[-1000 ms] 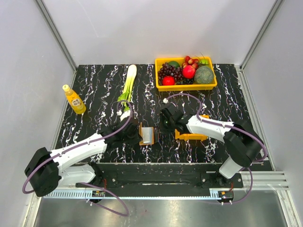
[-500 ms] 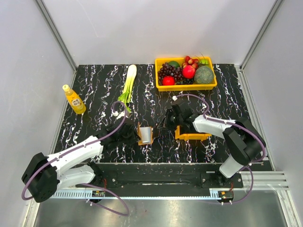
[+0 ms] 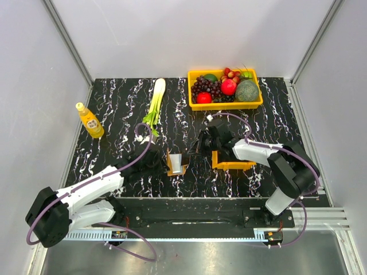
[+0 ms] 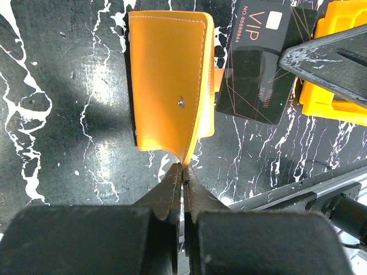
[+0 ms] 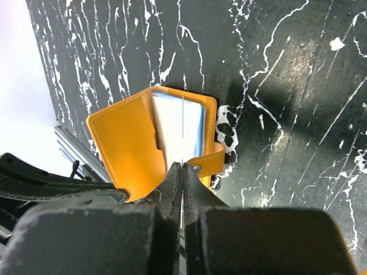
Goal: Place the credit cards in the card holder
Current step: Open the card holder at the center of the board.
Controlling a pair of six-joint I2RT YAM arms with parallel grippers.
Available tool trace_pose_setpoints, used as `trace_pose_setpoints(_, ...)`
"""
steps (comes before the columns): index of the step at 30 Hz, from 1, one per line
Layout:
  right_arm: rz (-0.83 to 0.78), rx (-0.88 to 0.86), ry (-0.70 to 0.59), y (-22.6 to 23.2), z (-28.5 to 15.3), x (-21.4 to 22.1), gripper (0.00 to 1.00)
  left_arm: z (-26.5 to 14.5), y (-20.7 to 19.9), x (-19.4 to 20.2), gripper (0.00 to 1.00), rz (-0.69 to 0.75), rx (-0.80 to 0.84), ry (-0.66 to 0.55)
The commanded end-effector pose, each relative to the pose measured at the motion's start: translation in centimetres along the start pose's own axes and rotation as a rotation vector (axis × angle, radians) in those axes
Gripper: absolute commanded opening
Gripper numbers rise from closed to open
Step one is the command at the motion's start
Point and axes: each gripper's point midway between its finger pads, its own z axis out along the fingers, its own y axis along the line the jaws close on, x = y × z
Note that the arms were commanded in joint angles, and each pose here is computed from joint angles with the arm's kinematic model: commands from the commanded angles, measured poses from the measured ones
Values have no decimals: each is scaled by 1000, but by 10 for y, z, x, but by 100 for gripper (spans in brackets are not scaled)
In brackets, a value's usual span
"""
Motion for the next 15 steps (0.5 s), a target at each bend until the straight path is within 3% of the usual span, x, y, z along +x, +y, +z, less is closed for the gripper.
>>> trace_pose_setpoints(1, -48, 15, -24, -3, 7, -8, 0, -1, 15, 6, 0, 18, -37, 18)
trace_pose_setpoints(8, -65, 45, 0, -14, 13, -4, 0, 1, 20, 7, 0, 21, -49, 25)
trace_pose_setpoints(15, -24, -45, 19, -2, 17, 2, 0, -1, 34, 9, 0, 6, -115, 29)
